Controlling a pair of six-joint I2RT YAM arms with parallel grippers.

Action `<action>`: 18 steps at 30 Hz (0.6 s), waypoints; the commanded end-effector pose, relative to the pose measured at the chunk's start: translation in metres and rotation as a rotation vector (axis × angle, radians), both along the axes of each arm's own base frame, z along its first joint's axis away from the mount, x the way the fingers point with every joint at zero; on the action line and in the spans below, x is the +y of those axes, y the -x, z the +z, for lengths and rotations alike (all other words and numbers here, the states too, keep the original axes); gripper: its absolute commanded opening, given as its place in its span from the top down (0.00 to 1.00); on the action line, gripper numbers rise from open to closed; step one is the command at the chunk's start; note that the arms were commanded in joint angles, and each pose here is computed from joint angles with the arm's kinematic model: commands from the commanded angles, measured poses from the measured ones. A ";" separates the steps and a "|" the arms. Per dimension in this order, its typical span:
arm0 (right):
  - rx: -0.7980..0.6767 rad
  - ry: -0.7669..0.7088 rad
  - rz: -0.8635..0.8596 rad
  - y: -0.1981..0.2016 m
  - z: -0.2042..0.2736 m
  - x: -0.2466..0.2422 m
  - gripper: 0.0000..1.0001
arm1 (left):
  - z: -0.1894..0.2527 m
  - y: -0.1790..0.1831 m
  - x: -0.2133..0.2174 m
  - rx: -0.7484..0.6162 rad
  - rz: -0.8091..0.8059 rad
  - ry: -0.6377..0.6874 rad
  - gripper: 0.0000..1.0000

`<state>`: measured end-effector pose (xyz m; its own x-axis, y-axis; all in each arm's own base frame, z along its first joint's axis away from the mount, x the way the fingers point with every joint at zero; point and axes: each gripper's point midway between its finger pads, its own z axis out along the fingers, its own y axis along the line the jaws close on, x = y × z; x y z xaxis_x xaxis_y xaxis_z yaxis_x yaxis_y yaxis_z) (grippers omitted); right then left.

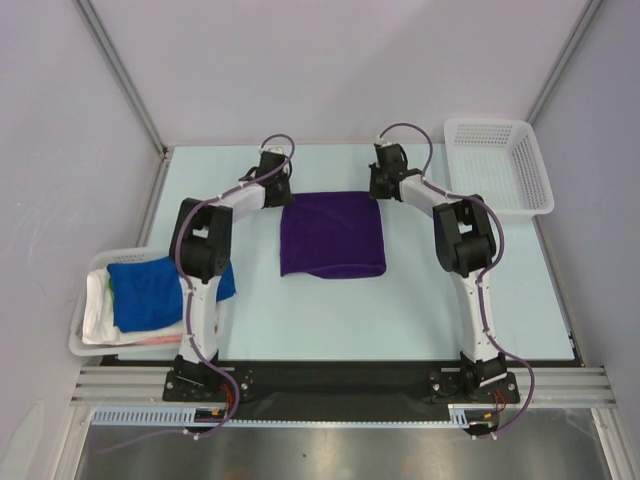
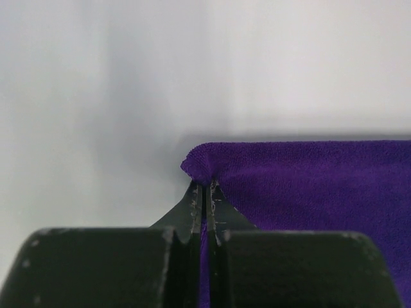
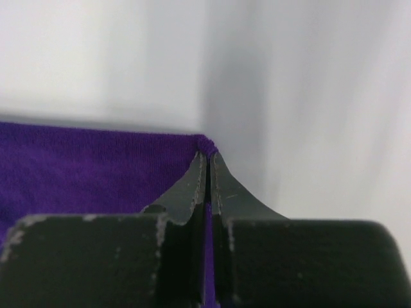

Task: Fold and stack the towels
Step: Fold the towel

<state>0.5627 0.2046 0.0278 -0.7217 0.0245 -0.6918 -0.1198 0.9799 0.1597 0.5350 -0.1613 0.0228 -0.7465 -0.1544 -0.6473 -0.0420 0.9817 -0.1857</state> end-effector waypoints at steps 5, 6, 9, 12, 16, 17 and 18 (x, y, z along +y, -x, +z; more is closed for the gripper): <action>-0.140 -0.039 -0.024 0.027 0.068 -0.004 1.00 | 0.095 0.028 0.007 -0.242 0.041 0.038 1.00; -0.203 -0.058 -0.028 0.031 0.100 -0.004 1.00 | 0.106 0.035 0.003 -0.267 0.035 0.042 1.00; -0.238 -0.052 -0.030 0.058 0.114 -0.003 1.00 | 0.138 0.064 0.002 -0.346 0.029 0.040 1.00; -0.306 -0.070 -0.023 0.094 0.146 -0.001 1.00 | 0.163 0.100 0.000 -0.405 0.014 0.023 1.00; -0.379 -0.079 -0.008 0.143 0.181 0.003 1.00 | 0.179 0.151 -0.002 -0.482 0.002 0.034 1.00; -0.405 -0.080 -0.019 0.159 0.192 -0.003 1.00 | 0.181 0.160 0.001 -0.493 0.015 0.026 0.99; -0.422 -0.082 -0.019 0.170 0.199 -0.004 1.00 | 0.188 0.174 -0.006 -0.516 -0.004 0.036 1.00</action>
